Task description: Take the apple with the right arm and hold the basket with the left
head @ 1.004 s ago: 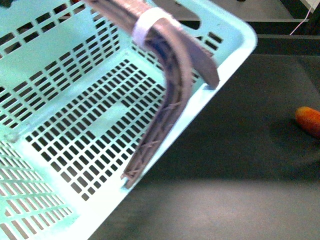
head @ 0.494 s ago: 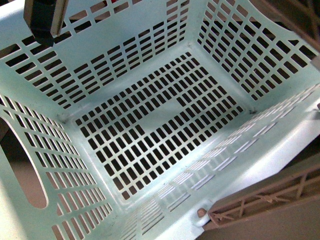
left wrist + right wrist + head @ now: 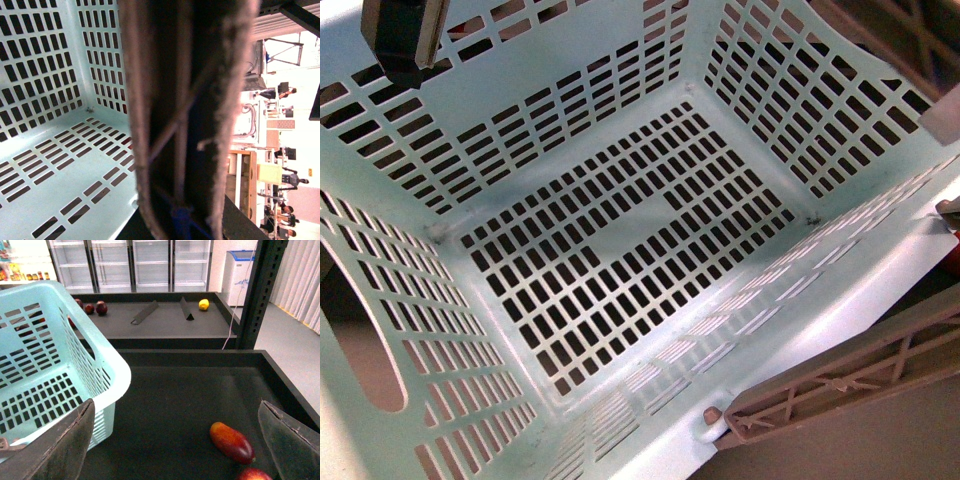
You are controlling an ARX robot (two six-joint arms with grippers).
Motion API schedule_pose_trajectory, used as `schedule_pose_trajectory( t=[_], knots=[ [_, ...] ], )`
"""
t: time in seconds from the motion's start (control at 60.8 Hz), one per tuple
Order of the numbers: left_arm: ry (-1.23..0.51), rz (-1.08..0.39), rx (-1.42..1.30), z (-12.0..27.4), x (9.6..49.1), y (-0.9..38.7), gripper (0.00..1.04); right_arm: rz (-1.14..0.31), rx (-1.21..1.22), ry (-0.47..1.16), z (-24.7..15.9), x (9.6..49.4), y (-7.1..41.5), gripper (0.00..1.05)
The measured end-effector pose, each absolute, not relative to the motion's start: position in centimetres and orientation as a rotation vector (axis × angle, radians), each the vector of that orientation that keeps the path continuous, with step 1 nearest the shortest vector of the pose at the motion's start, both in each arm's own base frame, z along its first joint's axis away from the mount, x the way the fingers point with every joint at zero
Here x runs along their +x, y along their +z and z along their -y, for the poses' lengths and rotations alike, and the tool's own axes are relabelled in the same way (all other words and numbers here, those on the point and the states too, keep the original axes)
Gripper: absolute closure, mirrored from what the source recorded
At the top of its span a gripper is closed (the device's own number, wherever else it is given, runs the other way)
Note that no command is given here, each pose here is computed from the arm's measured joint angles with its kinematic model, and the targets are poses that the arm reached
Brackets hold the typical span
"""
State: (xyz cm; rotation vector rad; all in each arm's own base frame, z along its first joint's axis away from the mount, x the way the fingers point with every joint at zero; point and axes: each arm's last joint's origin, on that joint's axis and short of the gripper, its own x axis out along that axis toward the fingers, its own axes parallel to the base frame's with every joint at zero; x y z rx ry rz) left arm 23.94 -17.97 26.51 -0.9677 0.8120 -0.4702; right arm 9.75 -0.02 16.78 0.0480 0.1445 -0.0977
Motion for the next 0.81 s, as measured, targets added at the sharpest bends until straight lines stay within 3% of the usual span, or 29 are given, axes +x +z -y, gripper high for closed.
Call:
schedule_pose_trajectory(
  t=[0.049,0.132,0.263,0.51,0.807],
  knots=[
    [-0.47,-0.814,-0.968,18.0,23.9,26.5,0.98,-0.339,0.07,-0.211,0.2,9.9,16.6,0.09],
    [-0.47,-0.811,-0.966,18.0,23.9,26.5,0.98,-0.503,0.087,-0.261,0.3,10.5,15.4,0.09],
    [-0.469,-0.811,-0.964,18.0,24.0,26.5,0.98,-0.561,0.132,-0.273,1.6,13.0,14.2,0.09],
    [-0.468,-0.811,-0.964,18.0,24.0,26.4,0.98,-0.652,0.136,-0.426,7.4,20.3,9.4,0.09],
    [-0.469,-0.812,-0.964,18.0,24.0,26.4,0.98,-0.853,0.198,-0.499,10.2,23.3,2.4,0.09]
  ],
)
